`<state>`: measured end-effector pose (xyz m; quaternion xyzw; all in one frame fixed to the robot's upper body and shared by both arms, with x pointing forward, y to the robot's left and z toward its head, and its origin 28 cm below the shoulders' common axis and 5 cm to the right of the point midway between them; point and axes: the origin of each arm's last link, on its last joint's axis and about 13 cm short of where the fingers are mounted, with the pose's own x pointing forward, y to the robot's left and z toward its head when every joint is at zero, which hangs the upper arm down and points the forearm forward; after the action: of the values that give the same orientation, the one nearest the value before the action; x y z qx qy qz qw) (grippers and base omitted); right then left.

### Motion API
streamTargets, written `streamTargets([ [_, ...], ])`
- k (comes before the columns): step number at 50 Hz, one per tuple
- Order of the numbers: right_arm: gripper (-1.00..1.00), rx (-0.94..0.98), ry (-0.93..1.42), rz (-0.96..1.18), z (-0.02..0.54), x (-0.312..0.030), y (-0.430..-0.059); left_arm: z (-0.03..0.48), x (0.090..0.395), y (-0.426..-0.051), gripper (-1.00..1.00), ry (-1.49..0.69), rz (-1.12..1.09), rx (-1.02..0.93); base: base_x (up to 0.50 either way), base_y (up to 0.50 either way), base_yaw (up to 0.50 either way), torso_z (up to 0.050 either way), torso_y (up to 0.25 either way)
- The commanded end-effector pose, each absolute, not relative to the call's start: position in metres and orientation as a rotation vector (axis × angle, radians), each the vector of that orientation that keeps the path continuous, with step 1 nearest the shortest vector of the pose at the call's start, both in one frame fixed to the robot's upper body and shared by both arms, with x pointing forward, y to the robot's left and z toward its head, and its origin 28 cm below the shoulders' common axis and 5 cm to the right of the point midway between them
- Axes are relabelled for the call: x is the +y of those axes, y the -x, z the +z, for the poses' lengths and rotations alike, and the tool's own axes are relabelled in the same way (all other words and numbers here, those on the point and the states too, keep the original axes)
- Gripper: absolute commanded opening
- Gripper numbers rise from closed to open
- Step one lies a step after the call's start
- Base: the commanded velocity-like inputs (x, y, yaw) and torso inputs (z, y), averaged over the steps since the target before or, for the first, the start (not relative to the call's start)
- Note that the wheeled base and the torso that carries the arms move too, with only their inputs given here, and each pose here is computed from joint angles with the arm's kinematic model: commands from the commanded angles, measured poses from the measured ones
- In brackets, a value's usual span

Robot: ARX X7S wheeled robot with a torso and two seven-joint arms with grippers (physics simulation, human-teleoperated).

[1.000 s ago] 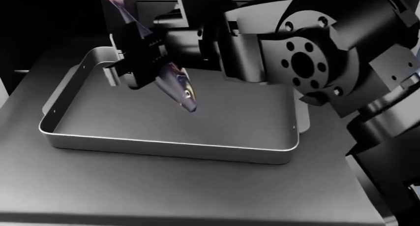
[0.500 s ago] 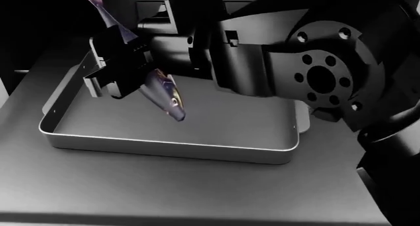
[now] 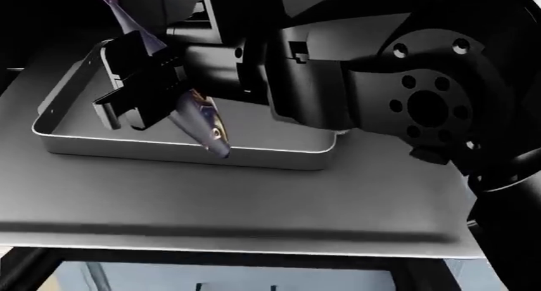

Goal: Pick the fish from the top rack in the oven and place it on the plate on the counter.

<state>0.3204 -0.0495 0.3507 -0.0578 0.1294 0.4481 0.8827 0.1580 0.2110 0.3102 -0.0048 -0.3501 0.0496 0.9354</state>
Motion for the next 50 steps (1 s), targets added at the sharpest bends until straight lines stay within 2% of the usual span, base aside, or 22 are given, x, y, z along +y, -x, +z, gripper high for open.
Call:
streamTargets([
  [1, -1.0, 0.261, 0.126, 0.94, 0.3523, -0.0492, -0.3202, 0.3104, 0.211, -0.1589, 1.0, 0.009, 0.099, -0.715, -0.45, -0.44, 0.0, 0.0, 0.0],
  [14, -1.0, 0.262, 0.131, 0.949, 0.351, -0.048, -0.319, 0.3085, 0.2117, -0.1584, 1.0, 0.011, 0.103, -0.713, -0.37, -0.48, 0.0, 0.0, 0.0],
  [50, -1.0, 0.246, 0.156, 0.959, 0.3519, -0.0472, -0.3171, 0.3072, 0.2112, -0.159, 1.0, 0.012, 0.099, -0.71, -0.03, -0.5, 0.0, 0.0, 0.0],
])
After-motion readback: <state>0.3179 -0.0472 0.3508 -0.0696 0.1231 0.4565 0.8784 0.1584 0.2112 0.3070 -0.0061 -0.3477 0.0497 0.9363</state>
